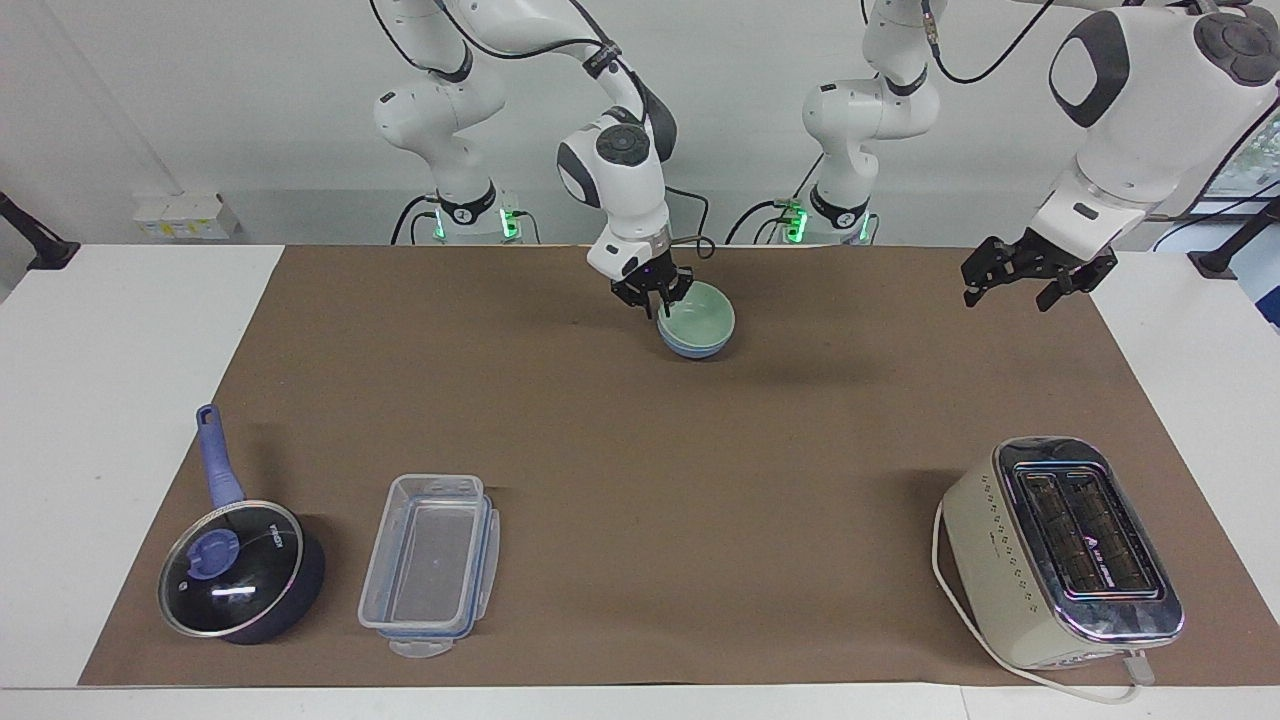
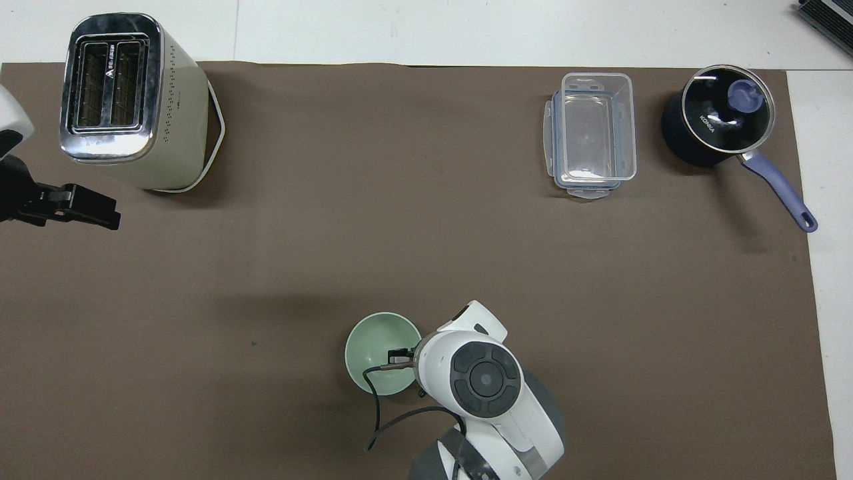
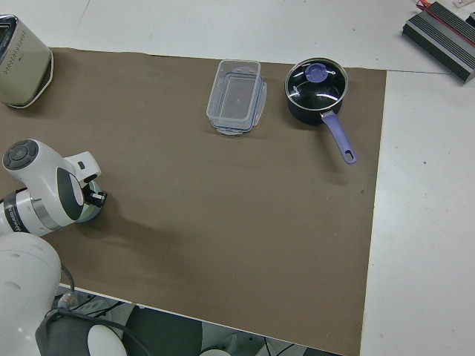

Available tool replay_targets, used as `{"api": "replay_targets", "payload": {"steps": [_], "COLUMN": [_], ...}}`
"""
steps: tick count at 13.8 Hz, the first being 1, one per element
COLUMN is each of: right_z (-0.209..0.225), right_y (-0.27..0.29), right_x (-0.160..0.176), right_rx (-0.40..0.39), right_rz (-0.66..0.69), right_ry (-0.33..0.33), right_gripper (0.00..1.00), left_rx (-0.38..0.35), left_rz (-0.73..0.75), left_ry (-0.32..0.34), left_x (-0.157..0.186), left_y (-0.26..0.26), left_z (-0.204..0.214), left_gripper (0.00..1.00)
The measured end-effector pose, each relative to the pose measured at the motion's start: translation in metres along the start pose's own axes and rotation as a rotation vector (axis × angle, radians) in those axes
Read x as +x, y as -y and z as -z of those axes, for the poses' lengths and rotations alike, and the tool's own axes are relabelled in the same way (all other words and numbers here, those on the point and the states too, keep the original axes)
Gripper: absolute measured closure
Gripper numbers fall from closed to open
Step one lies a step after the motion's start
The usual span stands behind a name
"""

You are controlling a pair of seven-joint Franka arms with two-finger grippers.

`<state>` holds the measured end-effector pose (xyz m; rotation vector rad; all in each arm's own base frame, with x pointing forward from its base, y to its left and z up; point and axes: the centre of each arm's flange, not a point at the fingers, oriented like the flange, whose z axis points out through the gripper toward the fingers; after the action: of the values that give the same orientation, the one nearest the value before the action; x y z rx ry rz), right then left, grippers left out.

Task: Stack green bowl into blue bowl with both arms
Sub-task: 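Open the right gripper and withdraw it from the stacked bowls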

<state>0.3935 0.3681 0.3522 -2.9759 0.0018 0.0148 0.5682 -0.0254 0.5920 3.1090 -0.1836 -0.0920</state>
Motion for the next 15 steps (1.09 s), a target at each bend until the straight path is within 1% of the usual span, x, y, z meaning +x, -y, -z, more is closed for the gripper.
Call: {"api": "replay_targets", "payload": {"steps": [1,3,4,5,6,8,9,12,15], "right_z": [0.002,0.012,0.022,0.034,0.047,0.078,0.092,0.134,0.172], "right_y": [0.000,-0.001,-0.004,-0.012,-0.022,-0.052,-0.067,-0.129,-0.204], "right_x": [0.001,0.007,0.013,0.020,0.028,0.043,0.050,0.076,0.102], "right_rx": [0.003,0.016,0.027,0.038,0.043,0.049,0.052,0.055,0.036], "right_rz": [-0.004,-0.016,-0.029,-0.048,-0.072,-0.134,-0.158,-0.197,-0.202], "right_ry": [-0.004,-0.022,-0.038,-0.054,-0.066,-0.087,-0.098,-0.149,-0.172], "right_gripper": [0.65,0.51,0.51,0.44,0.36,0.11,0.01,0.00,0.00], "left_rx": [0.000,0.000,0.000,0.000,0.000,0.000,0.000,0.000,0.000], "left_rz": [0.000,0.000,0.000,0.000,0.000,0.000,0.000,0.000,0.000], "left_ry": [0.000,0.000,0.000,0.000,0.000,0.000,0.000,0.000,0.000], "left_x": [0.000,0.000,0.000,0.000,0.000,0.000,0.000,0.000,0.000], "left_y": [0.000,0.000,0.000,0.000,0.000,0.000,0.000,0.000,0.000], "left_z": [0.000,0.000,0.000,0.000,0.000,0.000,0.000,0.000,0.000], "left_gripper": [0.00,0.00,0.00,0.00,0.00,0.00,0.00,0.00,0.00]}}
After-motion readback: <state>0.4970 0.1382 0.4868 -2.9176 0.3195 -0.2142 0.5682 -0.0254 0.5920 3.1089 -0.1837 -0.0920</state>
